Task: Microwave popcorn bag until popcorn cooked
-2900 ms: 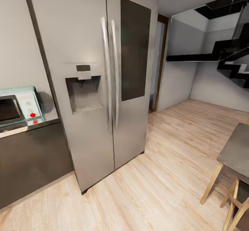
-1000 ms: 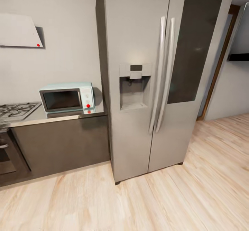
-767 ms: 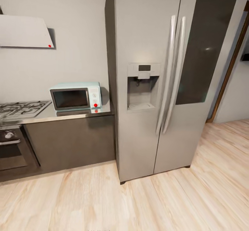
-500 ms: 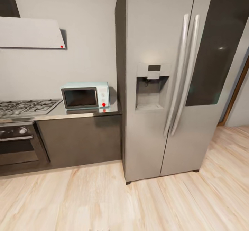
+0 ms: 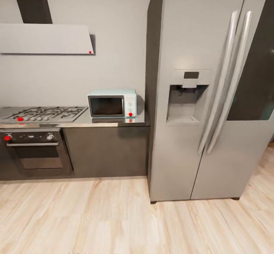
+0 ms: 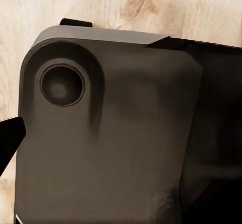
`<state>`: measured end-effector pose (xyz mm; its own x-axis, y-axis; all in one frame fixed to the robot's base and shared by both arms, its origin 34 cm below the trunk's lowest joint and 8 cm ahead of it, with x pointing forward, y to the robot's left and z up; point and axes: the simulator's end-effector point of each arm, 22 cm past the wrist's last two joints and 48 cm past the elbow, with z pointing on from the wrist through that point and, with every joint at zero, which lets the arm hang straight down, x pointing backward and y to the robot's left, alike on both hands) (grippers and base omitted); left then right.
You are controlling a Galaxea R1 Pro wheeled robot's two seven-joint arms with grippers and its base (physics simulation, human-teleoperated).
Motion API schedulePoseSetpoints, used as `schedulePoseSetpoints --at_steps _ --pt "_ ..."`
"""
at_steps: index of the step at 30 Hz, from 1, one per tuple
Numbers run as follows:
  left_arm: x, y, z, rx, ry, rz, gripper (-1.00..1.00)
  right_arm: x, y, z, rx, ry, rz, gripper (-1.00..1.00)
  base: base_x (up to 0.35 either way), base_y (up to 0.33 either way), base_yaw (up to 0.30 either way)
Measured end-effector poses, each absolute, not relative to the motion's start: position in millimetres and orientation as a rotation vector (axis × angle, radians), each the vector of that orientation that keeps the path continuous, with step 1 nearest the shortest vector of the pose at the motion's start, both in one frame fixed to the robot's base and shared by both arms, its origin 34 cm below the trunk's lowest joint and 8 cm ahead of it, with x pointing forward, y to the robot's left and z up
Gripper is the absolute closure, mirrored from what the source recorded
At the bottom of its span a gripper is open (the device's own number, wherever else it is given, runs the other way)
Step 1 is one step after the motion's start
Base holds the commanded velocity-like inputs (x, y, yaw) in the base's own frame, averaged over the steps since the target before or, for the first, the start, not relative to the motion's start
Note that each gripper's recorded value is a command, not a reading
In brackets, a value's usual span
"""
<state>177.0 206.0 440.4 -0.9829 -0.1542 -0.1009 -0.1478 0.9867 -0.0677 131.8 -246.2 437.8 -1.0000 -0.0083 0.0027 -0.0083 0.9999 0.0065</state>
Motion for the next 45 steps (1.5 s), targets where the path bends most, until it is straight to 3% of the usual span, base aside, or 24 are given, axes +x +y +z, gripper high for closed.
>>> schedulePoseSetpoints --at_steps 19,33,45 --pt "177.5 206.6 440.3 -0.235 3.025 -0.089 -1.0 131.6 -246.2 437.8 0.013 -3.139 -0.01 -1.0 0.0 0.0 0.269" --pt "177.4 206.1 440.4 -0.235 3.025 -0.091 -1.0 131.2 -251.4 437.7 0.02 -3.137 0.0 -1.0 0.005 0.0 0.019" --pt "177.0 205.6 440.5 -0.233 3.025 -0.101 -1.0 131.5 -254.5 437.9 0.024 -3.139 0.006 -1.0 0.283 0.087 0.0"
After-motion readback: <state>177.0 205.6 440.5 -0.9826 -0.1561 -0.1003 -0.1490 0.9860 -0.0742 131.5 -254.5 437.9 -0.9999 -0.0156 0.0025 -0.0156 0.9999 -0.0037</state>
